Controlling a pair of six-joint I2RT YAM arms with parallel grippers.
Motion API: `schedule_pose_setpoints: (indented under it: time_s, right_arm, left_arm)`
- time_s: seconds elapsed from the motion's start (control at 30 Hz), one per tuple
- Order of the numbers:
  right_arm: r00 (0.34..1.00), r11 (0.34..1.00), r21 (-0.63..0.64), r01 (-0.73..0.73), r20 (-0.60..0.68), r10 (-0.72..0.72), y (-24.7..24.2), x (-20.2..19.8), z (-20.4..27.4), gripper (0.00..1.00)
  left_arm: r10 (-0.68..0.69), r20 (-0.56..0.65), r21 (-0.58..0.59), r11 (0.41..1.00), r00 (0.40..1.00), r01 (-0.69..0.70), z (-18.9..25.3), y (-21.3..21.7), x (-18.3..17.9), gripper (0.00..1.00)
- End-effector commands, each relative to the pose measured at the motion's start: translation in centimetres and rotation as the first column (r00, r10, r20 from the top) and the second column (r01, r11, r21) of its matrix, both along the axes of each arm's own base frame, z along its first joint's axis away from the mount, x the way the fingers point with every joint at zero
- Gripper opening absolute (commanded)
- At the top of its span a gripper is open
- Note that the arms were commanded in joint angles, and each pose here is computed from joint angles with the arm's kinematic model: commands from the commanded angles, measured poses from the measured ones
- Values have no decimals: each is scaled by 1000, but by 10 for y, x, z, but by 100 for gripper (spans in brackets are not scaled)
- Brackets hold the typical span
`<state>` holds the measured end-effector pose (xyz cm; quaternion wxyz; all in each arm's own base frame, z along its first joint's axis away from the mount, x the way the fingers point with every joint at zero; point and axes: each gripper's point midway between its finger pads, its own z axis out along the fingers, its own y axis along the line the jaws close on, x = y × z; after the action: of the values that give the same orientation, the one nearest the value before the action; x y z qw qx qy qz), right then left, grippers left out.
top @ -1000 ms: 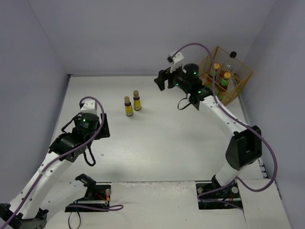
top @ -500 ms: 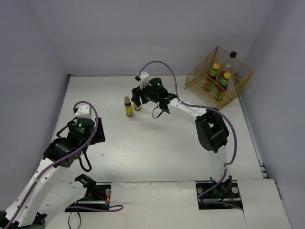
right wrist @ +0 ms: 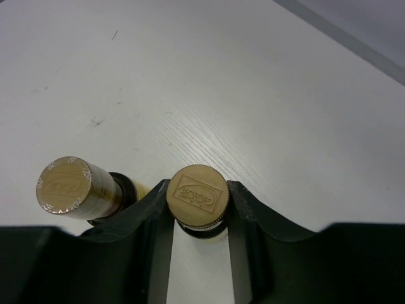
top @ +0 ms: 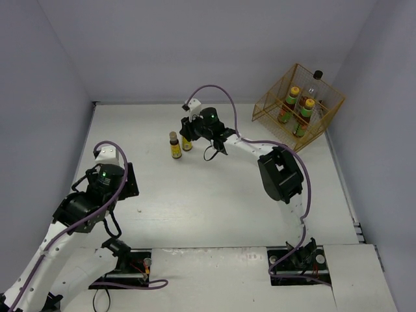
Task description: Organize the condiment bottles
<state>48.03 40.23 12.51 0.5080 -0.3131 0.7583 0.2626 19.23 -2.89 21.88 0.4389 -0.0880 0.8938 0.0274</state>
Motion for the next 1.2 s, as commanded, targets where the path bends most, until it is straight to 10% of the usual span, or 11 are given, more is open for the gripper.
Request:
schedule_pose_setpoints:
  time_s: [0.0,0.2,0.63,1.17]
  right_arm:
    - [992,995,99,2,127,-15,8,15,63,24]
    - [976,990,128,56,200,-81,-23,31,108,0]
    - [790,901,222,372,434,-433,-215,76,263,0]
    - [709,800,162,577,387,-590,-335,99,221,0]
  left_arm:
    - [38,62,-19,999,997,-37,22,3,8,71]
    - [29,69,-23,999,997,-28,23,-2,14,71]
    - [0,82,-31,1000,997,2,17,-18,36,71]
    - [-49,74,-2,999,996,49,13,-38,68,71]
